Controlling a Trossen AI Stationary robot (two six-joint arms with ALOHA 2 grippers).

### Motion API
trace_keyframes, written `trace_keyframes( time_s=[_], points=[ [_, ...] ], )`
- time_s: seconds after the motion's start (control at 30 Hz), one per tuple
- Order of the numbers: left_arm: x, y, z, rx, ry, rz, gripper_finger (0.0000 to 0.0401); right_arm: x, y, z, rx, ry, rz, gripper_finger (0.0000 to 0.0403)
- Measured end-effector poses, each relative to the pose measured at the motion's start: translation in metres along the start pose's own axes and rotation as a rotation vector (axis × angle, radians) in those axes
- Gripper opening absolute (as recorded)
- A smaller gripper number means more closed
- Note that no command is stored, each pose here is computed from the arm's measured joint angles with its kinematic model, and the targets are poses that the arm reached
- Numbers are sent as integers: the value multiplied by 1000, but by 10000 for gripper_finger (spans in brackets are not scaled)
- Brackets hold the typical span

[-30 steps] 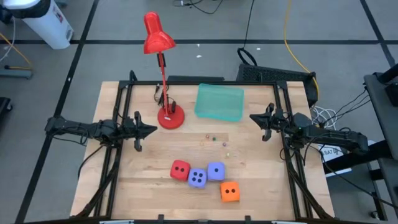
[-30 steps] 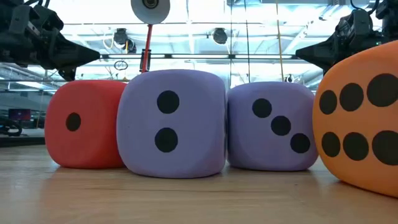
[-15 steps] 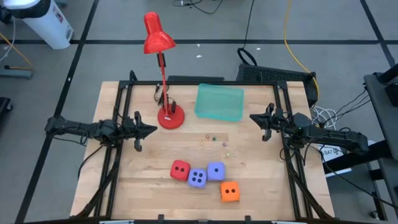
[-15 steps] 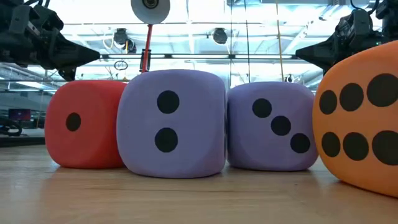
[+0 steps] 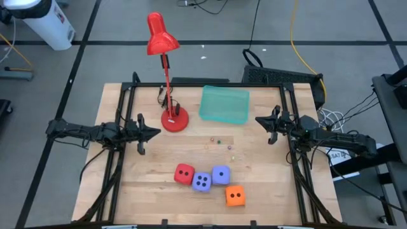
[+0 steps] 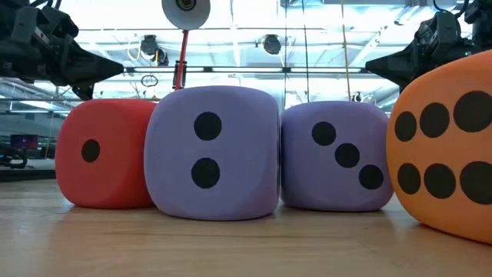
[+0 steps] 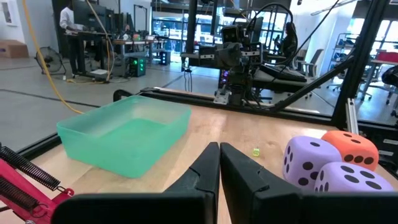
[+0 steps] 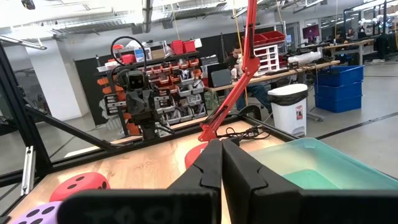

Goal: Pick & Place Dice
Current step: Put the big orange dice into the green bin

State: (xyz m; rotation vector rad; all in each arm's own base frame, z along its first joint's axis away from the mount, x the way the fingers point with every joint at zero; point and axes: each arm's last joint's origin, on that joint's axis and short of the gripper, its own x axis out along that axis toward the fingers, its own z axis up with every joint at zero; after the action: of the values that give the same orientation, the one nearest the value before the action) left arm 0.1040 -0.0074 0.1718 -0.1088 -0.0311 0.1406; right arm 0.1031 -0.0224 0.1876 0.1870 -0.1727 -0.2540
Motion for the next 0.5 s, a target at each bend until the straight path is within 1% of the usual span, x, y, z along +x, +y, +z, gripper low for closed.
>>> trace_keyframes(
  time_s=[0.17, 0.27, 0.4, 0.5],
  points=[
    [0, 0, 1, 36, -9, 0, 21, 0, 0, 0, 0, 0, 0, 0],
    [0, 0, 4, 38, -42, 3, 21, 0, 0, 0, 2, -3, 1, 0],
    [-1, -1, 11, 6, -108, -6, 21, 0, 0, 2, 5, -24, 5, 0],
    [-1, -1, 14, 24, -138, -14, 21, 0, 1, 4, 4, -40, 8, 0]
  ],
)
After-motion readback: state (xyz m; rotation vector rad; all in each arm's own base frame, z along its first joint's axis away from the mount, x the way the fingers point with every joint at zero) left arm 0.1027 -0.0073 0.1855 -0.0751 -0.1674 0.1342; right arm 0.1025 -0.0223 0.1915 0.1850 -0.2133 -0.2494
